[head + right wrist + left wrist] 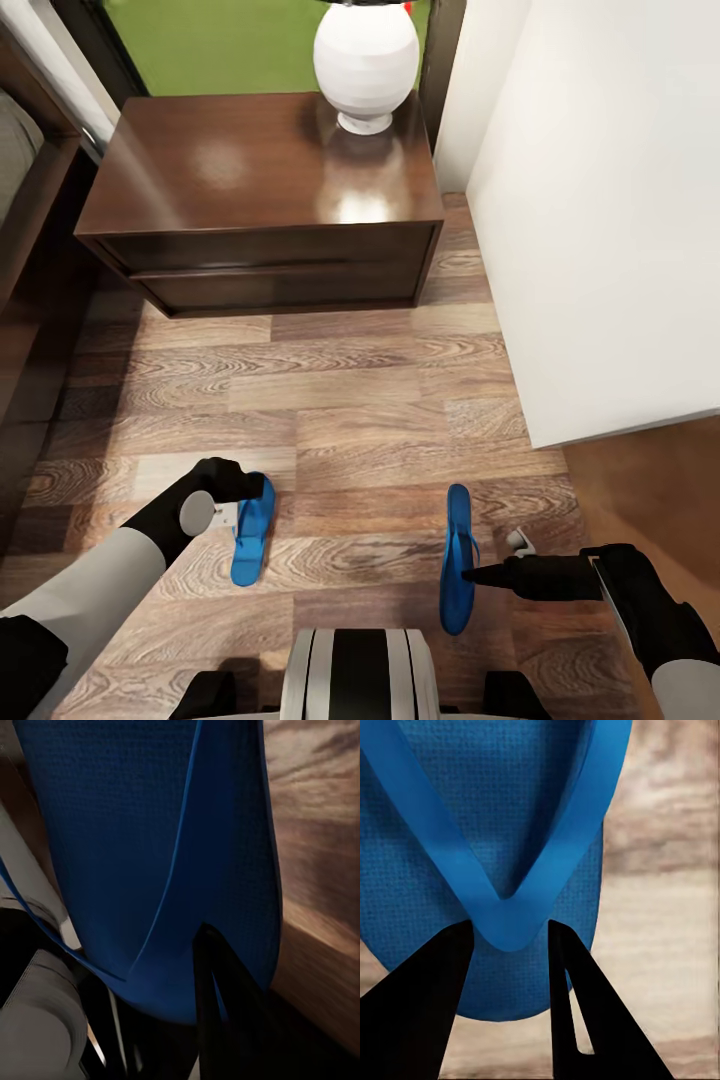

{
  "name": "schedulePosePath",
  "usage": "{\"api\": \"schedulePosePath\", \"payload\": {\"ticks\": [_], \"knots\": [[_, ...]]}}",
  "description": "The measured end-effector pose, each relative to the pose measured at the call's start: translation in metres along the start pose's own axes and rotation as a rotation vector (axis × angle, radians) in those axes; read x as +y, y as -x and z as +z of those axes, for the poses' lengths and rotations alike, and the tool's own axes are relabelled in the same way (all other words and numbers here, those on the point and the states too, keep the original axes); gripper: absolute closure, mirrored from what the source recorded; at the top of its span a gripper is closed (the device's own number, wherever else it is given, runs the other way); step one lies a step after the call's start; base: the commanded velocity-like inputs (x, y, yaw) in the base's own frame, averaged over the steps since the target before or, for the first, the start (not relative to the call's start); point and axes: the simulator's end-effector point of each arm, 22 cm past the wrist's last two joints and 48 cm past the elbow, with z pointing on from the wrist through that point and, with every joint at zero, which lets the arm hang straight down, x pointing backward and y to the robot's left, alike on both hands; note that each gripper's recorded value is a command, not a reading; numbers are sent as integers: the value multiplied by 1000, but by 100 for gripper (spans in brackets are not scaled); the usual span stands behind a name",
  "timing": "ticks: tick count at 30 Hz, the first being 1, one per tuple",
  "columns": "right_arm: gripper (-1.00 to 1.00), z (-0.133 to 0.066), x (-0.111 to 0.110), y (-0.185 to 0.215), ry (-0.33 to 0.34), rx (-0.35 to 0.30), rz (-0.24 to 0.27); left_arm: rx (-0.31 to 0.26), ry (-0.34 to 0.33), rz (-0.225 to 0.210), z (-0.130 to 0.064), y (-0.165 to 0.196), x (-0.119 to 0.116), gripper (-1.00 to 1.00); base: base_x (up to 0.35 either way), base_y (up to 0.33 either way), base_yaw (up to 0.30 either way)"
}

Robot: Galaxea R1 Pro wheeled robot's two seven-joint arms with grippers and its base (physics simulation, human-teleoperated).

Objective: In the bedroom, move the book from the bed onto either nightstand, and place the two sandals side by side next to the bed.

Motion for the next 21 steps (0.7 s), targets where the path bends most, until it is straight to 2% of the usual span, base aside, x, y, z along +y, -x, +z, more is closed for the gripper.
{"api": "schedulePosePath", "payload": {"ticks": [21], "knots": [[100, -17, 34, 15, 2, -40, -77, 86, 7, -15, -47, -31, -4, 100, 0, 0, 0]]}}
